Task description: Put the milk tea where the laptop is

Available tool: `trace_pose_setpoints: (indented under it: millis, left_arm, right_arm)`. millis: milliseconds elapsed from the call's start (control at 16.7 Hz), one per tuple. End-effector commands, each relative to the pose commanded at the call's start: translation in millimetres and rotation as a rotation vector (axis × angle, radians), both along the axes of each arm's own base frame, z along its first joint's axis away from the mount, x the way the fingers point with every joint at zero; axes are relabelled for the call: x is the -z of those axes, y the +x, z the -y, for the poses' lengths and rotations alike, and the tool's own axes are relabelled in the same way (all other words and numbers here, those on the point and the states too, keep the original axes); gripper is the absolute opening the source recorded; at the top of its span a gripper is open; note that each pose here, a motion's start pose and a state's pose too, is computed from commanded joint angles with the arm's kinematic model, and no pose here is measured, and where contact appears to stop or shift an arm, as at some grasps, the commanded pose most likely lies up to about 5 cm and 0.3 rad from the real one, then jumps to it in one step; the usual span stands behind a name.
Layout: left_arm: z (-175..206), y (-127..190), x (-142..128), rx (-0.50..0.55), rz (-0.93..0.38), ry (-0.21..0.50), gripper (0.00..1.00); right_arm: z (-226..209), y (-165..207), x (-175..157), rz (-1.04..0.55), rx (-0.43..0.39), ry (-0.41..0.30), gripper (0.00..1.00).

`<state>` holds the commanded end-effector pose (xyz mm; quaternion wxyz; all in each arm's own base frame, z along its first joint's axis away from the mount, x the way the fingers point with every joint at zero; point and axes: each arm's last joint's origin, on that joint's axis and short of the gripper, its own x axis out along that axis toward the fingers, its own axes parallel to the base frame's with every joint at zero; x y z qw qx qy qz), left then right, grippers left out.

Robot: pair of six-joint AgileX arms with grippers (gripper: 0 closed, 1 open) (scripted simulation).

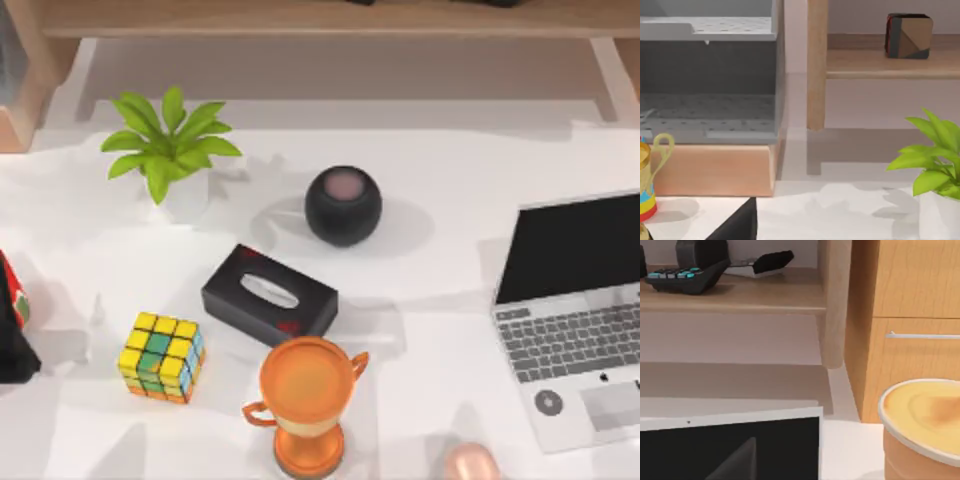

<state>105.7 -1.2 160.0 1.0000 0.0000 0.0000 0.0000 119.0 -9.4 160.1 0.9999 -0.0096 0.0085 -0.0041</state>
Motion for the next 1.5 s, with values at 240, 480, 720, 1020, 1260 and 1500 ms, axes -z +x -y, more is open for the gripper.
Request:
trace_pose_setpoints:
  millis: [240,480,720,1020,1260,1500]
  left_arm:
    - [0,0,0,0.000,0.000,0.000,1.00]
    - [0,0,0,0.000,0.000,0.000,1.00]
    - [0,0,0,0.000,0.000,0.000,1.00]
    - [0,0,0,0.000,0.000,0.000,1.00]
    - [0,0,0,0.000,0.000,0.000,1.00]
    - [0,0,0,0.000,0.000,0.000,1.00]
  right_arm:
    - [14,19,9,-0.064,0.005,-0.007,1.00]
    - [32,34,25,-0.127,0.008,0.001,1.00]
    - [49,41,40,-0.156,0.011,0.006,1.00]
    - [61,42,55,-0.182,0.011,0.011,1.00]
    - [62,41,56,-0.182,0.011,0.010,1.00]
    - [62,44,55,-0.182,0.011,0.010,1.00]
